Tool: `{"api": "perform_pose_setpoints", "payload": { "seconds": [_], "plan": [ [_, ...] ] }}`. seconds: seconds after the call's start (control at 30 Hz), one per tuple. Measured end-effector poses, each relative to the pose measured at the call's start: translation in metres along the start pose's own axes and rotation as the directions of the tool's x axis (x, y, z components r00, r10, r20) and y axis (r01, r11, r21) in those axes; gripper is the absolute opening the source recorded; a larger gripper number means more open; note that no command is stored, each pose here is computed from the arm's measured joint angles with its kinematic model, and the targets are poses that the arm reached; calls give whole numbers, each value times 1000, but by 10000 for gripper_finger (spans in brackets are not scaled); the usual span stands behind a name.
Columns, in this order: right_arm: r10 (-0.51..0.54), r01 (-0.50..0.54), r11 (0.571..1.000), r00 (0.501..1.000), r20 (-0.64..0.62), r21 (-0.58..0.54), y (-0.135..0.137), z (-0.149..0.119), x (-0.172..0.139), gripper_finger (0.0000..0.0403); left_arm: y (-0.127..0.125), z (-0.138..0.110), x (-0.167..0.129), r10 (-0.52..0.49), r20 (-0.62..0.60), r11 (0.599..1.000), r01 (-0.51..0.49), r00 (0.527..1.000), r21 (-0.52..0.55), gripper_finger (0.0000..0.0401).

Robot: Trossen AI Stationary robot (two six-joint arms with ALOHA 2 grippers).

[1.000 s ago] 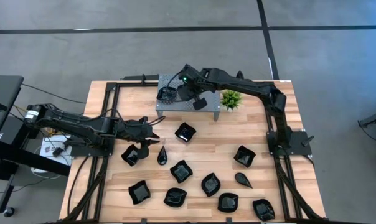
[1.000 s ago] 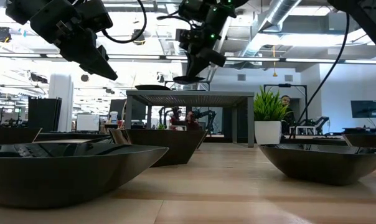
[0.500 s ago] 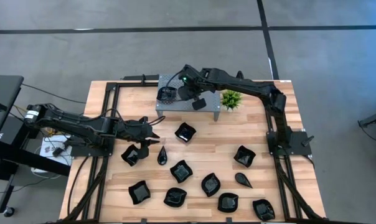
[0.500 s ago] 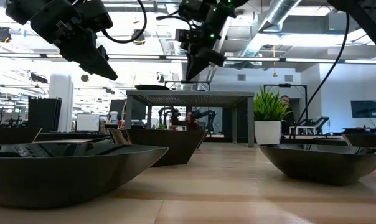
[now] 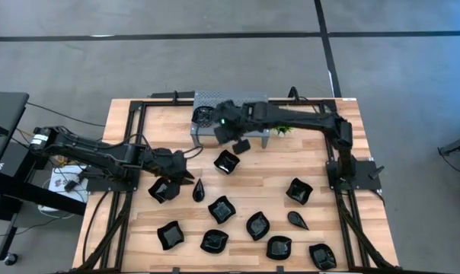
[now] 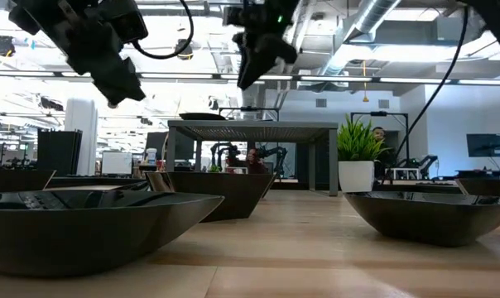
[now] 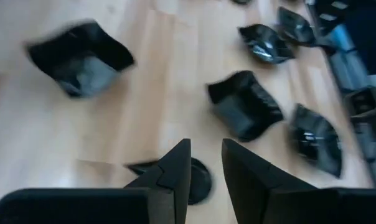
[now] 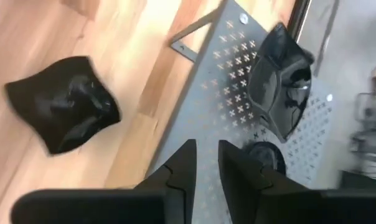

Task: Pick & Place Mini shaped plates
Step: Stack the drop-shaped plate on top of the drop-shaped plate on the shelf

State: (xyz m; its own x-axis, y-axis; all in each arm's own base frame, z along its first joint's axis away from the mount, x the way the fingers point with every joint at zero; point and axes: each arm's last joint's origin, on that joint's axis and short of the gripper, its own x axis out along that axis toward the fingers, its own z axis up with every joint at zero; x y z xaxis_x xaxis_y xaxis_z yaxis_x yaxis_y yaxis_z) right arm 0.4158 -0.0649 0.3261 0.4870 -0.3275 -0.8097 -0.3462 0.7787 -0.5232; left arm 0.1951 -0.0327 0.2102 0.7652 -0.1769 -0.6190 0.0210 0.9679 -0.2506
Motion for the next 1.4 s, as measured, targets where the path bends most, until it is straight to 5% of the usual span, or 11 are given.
{"api": "perform_pose_setpoints", "payload": {
  "seconds": [0.17,0.47,0.67,1.0,1.27,1.4],
  "plan": [
    [-60,59,998,997,-49,-34,28,12,-43,61,-3,-21,21,7,-115,987,-26,993,-160,92],
    [20,-1,943,998,-53,333,43,-15,-103,44,6,-41,57,150,-208,944,-203,967,-260,92],
    [82,-64,919,996,-29,388,58,-30,-66,32,9,-47,70,166,-244,940,-228,956,-255,92],
    [129,-126,955,992,5,270,91,-12,-6,55,14,-48,72,186,-254,933,-252,949,-257,91],
    [149,-160,962,987,64,222,106,7,25,90,13,-48,72,183,-255,943,-243,949,-228,10],
    [184,-207,954,975,121,216,112,16,38,115,13,-48,72,183,-255,950,-238,949,-204,8]
  ]
}}
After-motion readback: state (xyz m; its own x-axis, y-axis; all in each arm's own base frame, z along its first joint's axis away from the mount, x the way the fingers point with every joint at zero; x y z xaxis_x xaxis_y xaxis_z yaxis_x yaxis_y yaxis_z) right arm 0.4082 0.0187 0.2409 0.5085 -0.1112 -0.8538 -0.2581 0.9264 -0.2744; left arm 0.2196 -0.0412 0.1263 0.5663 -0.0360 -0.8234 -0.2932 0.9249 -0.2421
